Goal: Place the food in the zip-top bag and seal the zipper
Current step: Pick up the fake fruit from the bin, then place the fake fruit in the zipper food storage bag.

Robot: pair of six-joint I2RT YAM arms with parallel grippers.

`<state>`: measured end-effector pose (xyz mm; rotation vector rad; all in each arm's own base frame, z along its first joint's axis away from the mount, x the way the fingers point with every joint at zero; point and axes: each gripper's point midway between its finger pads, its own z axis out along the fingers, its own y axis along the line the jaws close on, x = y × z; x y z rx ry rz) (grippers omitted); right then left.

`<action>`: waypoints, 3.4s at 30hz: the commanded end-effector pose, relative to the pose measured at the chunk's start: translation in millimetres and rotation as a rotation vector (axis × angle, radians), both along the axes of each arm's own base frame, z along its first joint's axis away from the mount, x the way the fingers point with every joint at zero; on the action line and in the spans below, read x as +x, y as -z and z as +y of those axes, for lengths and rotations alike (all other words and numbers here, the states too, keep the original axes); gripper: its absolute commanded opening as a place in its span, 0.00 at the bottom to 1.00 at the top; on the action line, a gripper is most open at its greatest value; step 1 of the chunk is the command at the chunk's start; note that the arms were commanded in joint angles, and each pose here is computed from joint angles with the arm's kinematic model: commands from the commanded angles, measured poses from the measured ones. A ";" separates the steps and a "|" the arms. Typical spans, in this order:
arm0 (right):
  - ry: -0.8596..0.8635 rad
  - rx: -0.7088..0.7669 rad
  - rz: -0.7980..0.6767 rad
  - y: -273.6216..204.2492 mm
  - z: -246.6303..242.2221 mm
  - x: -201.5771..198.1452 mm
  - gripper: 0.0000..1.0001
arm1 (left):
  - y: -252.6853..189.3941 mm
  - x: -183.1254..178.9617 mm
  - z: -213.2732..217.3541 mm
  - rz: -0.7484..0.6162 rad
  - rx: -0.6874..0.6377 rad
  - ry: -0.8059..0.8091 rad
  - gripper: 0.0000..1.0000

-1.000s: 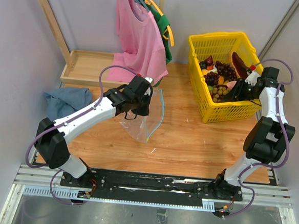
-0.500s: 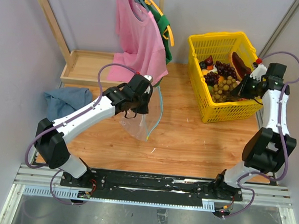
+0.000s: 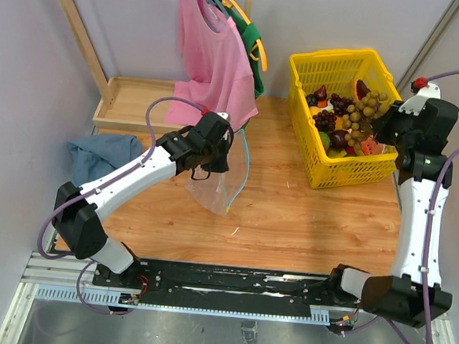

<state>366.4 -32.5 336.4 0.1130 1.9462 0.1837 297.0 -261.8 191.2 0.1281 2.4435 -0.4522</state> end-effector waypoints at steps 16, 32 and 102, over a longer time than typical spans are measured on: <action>-0.239 0.200 -0.337 -92.0 126.5 -56.3 0.01 | -43.8 14.6 -2.8 -0.011 -0.242 -0.144 0.00; -0.486 0.326 -0.371 -85.5 257.2 -89.9 0.01 | -49.0 17.3 -0.6 0.006 -0.302 -0.238 0.00; -0.946 0.148 0.136 94.3 354.9 -100.0 0.02 | -86.9 -36.6 -37.2 -0.121 -0.325 0.266 0.00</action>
